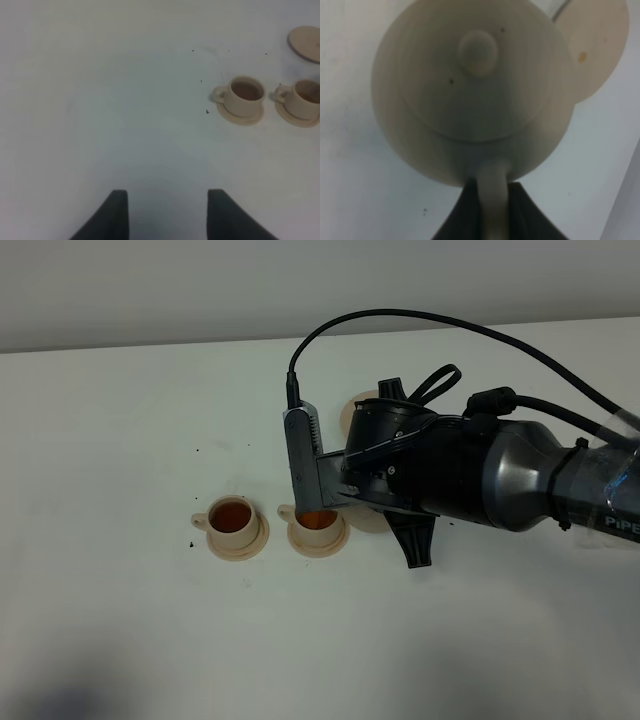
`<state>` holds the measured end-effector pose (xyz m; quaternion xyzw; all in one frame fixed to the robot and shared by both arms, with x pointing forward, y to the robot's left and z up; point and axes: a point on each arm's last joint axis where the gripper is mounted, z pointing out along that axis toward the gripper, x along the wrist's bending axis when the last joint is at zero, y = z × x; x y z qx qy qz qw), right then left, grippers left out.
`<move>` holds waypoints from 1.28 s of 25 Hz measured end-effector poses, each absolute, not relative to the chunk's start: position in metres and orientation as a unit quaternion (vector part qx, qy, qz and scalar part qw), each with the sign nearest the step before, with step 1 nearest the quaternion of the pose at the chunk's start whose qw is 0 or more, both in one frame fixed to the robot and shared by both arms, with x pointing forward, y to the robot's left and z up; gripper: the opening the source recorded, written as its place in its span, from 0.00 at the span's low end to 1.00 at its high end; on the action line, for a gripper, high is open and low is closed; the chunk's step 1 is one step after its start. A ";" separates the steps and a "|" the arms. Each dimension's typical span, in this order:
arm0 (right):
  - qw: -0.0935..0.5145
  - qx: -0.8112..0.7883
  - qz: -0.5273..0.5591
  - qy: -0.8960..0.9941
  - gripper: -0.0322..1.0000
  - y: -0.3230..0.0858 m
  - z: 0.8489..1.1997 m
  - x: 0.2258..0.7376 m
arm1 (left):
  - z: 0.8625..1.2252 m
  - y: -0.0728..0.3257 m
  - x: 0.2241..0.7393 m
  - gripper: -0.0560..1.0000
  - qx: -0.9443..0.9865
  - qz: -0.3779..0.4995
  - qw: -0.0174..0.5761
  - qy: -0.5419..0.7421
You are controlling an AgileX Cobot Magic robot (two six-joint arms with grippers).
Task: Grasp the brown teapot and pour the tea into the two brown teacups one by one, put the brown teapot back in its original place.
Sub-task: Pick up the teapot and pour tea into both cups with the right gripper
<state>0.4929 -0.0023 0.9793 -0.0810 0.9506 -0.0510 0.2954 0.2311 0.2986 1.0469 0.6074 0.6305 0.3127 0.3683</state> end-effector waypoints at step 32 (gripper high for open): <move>0.314 -0.125 -0.043 0.940 0.15 0.002 0.981 0.496 | 1.047 0.299 0.231 0.44 0.607 0.313 0.368 0.631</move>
